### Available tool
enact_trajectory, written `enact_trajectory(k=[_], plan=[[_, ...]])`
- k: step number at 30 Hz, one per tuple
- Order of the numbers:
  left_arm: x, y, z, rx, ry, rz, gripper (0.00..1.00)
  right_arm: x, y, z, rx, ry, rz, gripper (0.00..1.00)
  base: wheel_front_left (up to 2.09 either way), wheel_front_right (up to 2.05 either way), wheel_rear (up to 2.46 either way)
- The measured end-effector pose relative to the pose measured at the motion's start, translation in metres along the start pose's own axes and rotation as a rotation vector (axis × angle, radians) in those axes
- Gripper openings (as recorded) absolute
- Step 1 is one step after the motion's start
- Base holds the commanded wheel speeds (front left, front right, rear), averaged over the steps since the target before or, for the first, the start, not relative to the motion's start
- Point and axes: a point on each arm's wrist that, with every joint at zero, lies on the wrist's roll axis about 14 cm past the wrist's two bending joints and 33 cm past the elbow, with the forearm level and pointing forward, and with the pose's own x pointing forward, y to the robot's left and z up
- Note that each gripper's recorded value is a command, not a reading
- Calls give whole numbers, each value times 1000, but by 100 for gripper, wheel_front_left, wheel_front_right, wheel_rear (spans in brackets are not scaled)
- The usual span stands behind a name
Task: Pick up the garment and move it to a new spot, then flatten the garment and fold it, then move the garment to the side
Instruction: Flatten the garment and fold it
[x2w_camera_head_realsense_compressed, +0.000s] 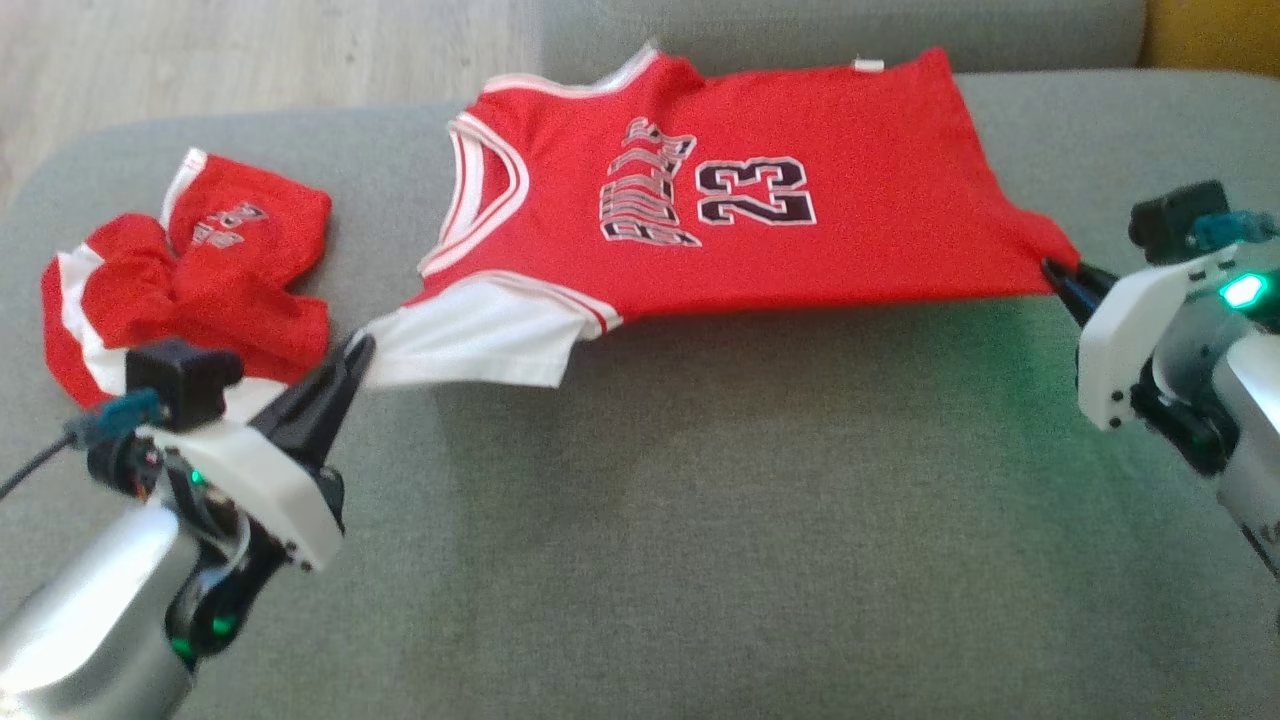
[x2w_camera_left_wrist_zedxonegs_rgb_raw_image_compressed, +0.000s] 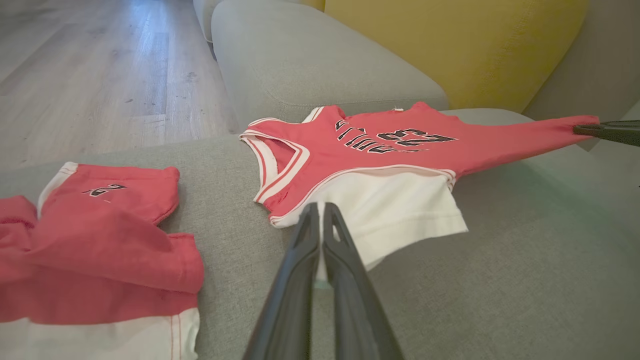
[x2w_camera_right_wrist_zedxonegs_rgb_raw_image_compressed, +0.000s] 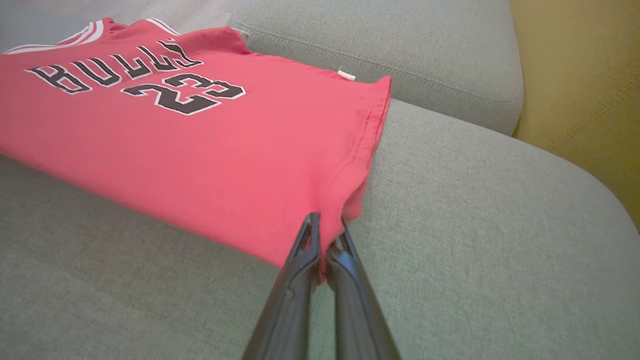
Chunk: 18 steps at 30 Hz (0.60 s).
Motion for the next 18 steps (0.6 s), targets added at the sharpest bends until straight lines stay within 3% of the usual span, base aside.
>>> enact_trajectory(k=[7,18], plan=[[-41,-25,-13,-24,56,-25,0,-31,10,-13,15,60,43,0,0,0,0],[-86,-55,-34,-52,116,-54,0,-71,34,-77,71,278,127,0,0,0,0]])
